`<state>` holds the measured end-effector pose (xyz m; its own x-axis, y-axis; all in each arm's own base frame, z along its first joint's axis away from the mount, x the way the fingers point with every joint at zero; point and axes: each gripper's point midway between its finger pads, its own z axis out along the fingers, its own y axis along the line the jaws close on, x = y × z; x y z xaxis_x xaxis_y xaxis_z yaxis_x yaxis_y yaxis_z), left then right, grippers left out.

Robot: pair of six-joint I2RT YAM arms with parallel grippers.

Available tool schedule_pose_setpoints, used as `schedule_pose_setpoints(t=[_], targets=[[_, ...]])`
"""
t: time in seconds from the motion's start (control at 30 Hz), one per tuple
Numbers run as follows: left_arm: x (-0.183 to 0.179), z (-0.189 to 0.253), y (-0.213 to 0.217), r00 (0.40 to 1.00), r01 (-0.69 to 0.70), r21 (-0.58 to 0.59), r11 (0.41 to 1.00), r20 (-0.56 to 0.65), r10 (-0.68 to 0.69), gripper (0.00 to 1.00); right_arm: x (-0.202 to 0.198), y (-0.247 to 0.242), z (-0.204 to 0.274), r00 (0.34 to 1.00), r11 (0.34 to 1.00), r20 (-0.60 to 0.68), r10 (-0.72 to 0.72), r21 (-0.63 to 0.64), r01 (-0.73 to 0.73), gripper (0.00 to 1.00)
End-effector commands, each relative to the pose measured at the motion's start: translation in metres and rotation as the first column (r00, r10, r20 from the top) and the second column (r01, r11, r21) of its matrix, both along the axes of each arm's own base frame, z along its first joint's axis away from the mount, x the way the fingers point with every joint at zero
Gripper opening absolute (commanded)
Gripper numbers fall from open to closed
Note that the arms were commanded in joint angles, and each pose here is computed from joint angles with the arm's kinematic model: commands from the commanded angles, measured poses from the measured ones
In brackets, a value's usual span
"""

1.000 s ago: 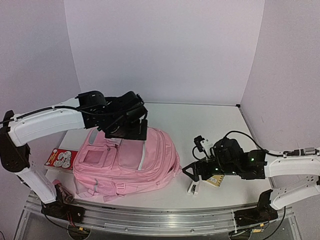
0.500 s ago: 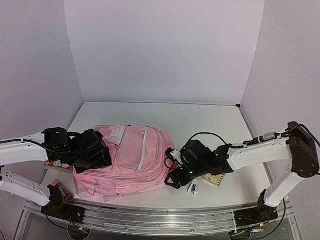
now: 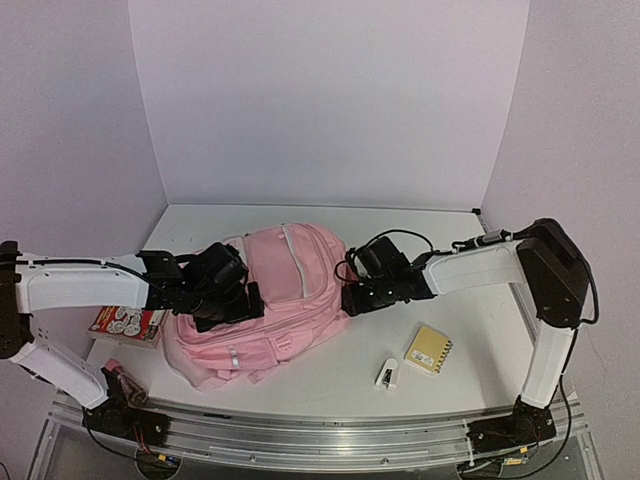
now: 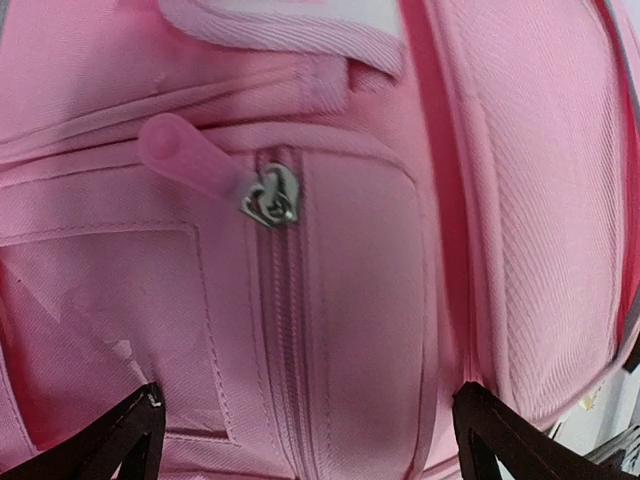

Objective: Pack the student bag
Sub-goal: Adjust the student bag at the center of the board, then zip the student bag at the center of the board.

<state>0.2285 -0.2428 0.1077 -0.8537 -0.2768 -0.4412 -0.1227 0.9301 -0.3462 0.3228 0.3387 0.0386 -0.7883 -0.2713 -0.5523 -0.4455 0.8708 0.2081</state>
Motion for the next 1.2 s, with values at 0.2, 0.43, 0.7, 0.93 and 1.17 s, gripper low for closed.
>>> schedule_pose_setpoints(t=[0.2,0.43,0.7,0.93,1.17], targets=[[0.011,0.049,-0.041,0.978,0.196,-0.039,0.98,0.086,-0.192,1.0,-0.018,-0.054,0.053,0.982,0.996,0.187,0.016,-0.089,0.001,0.57],[-0.033,0.078,-0.037,0.903,0.414,0.135,0.9,0.062,-0.425,0.99,-0.138,-0.003,0.043,0.878,0.895,0.173,0.446,-0.064,-0.442,0.57],[-0.08,0.063,-0.043,0.84,0.538,0.106,0.836,0.016,-0.543,1.0,-0.175,0.077,0.015,0.735,0.737,0.248,0.631,0.106,-0.668,0.55],[-0.095,0.048,-0.043,0.802,0.595,0.069,0.801,0.013,-0.597,0.95,-0.149,0.115,-0.007,0.674,0.714,0.341,0.655,0.014,-0.7,0.54],[-0.097,0.03,-0.045,0.79,0.613,0.11,0.783,-0.045,-0.612,0.94,-0.13,0.132,-0.02,0.662,0.73,0.393,0.639,-0.037,-0.683,0.53]])
